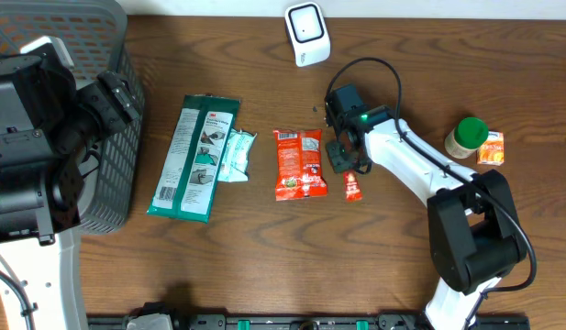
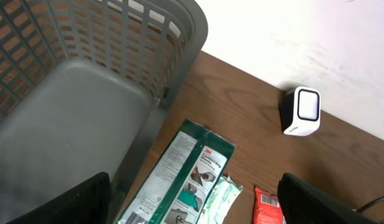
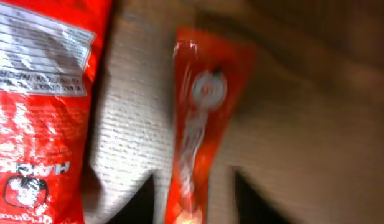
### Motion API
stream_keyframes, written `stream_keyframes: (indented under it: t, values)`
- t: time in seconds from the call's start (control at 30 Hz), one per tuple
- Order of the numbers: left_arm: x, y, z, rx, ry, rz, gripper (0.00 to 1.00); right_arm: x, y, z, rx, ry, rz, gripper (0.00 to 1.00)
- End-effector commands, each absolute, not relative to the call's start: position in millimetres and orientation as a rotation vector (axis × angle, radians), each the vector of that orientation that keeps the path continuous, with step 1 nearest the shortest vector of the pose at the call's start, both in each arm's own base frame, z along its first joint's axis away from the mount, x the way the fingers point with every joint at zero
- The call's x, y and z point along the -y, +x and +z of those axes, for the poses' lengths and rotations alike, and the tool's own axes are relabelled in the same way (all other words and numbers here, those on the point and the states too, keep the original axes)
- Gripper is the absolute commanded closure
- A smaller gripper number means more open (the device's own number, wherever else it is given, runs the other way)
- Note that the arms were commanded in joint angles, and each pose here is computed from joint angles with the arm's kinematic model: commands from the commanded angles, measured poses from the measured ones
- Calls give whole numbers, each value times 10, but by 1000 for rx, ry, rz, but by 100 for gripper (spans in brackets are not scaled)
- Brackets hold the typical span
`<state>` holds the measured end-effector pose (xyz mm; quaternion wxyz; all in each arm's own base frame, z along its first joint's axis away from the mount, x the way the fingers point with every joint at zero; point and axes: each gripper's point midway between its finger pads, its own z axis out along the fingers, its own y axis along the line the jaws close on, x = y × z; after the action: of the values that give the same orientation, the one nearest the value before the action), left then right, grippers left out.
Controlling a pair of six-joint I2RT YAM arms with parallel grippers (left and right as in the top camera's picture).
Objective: Scan the item barcode
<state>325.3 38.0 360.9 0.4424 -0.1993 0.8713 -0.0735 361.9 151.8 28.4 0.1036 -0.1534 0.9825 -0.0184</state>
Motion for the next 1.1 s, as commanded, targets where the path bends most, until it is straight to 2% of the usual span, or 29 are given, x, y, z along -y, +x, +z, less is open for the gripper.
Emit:
stream_keyframes:
  t: [0.0,0.1,0.23,0.3,0.37,0.4,0.93,1.07]
  values:
    - [-382,3249,3605,-2165,-486,-182,15,-1445,3719,382,-2867,-437,-90,48]
    - [-382,3249,3605,-2165,-486,-182,15,-1475,3749,509,-2872,-430,-50,46]
    - [-382,3249,3605,-2165,-486,-182,15,-1478,3733,770,-2913,-423,-11,49]
    - [-382,3249,3605,-2165,-486,-182,15,-1501,3688,830,-2938,-426,27,64]
    - [-382,3249,3605,-2165,-486,-182,15,-1548,3644,824,-2954,-432,73,94]
    - [-382,3249,3605,-2165,-486,-182,15,-1555,3628,802,-2961,-432,82,99]
    - [-382,3249,3605,-2165,-486,-182,14,-1476,3401,117,-2990,-360,82,98]
    - [-382,3249,3605,-2165,-486,-182,14,-1519,3523,289,-2947,-399,93,84]
